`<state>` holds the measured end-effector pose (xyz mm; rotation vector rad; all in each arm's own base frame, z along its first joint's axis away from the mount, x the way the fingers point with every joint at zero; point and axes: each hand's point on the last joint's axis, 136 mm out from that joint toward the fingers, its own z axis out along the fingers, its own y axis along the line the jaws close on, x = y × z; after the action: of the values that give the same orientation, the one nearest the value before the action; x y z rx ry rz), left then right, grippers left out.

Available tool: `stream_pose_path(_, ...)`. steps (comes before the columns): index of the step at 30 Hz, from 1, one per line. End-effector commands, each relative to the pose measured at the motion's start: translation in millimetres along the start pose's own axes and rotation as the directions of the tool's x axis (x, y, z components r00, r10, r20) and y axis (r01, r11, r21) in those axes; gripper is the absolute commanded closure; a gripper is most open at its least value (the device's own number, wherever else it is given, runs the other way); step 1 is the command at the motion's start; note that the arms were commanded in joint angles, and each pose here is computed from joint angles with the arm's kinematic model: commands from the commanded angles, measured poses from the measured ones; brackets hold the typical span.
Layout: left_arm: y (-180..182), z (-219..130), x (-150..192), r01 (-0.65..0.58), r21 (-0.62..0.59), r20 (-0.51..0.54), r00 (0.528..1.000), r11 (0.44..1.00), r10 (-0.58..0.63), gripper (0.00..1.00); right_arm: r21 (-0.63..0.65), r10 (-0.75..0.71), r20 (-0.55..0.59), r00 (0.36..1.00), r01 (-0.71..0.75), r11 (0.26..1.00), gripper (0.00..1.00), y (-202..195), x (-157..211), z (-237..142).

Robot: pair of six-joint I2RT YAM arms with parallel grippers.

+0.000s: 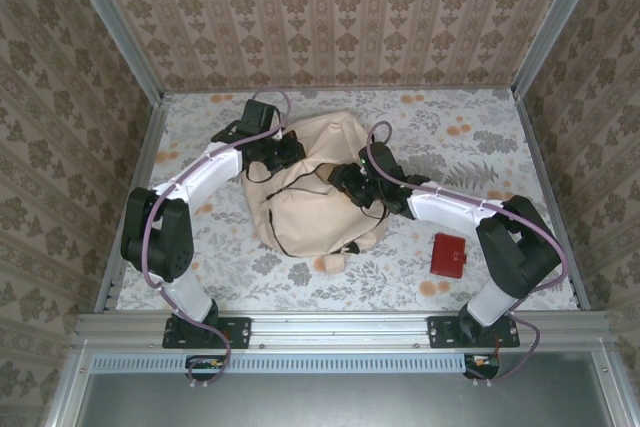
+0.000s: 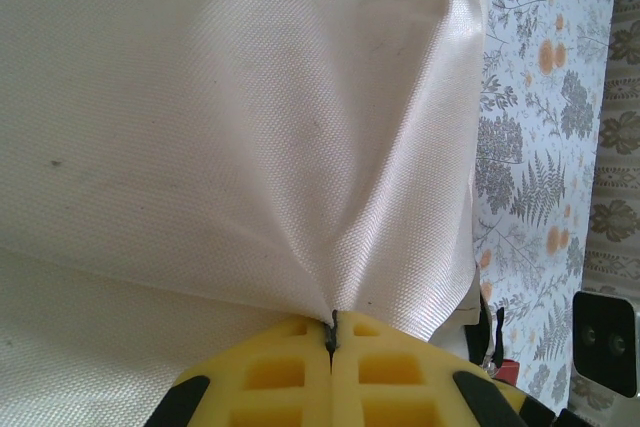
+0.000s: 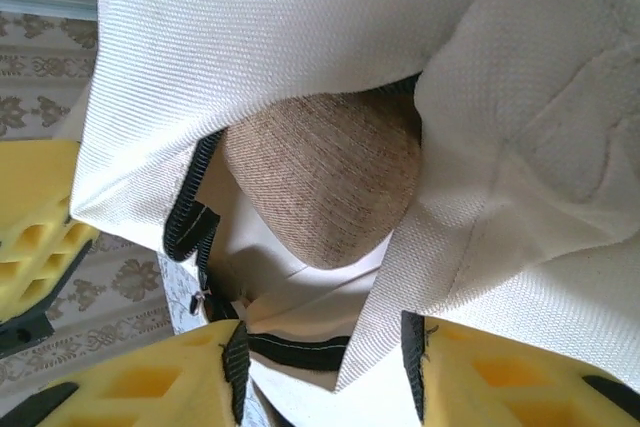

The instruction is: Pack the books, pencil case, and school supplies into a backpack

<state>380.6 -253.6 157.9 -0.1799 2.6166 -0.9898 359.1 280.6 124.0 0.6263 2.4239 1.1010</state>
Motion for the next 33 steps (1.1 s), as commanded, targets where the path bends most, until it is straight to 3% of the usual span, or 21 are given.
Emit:
stream_pose_path(1,-11,-3,1,-0.021,0.040,-0.013,1.000,0.999,0.022,1.00,0.001,0.038,0.079,0.996,-0.038,0.999,0.58,12,-19,-3)
stream_pose_path(4,-14,-5,2,-0.027,0.048,-0.012,1.000,0.998,0.028,1.00,0.093,-0.006,0.128,0.992,-0.006,0.996,0.64,3,-31,-3)
stream_pose_path(9,-17,-6,3,-0.036,0.060,-0.017,0.999,0.998,0.038,1.00,0.213,-0.120,0.155,0.981,0.085,0.973,0.62,-11,-47,1)
stream_pose_path(19,-22,-7,-1,-0.037,0.075,-0.006,0.999,0.997,0.037,1.00,0.174,-0.218,-0.008,0.976,0.216,0.961,0.51,-8,-27,30)
stream_pose_path(22,-23,-6,-2,-0.037,0.077,-0.006,0.999,0.996,0.038,1.00,0.067,-0.245,-0.081,0.966,0.251,0.966,0.57,8,-11,38)
stream_pose_path(26,-23,-7,-3,-0.039,0.073,-0.003,0.999,0.997,0.039,1.00,-0.032,-0.297,-0.147,0.944,0.295,0.955,0.55,24,18,41)
stream_pose_path(33,-23,-6,-3,-0.035,0.070,-0.004,0.999,0.997,0.036,1.00,0.122,-0.352,-0.097,0.931,0.362,0.924,0.50,-1,7,42)
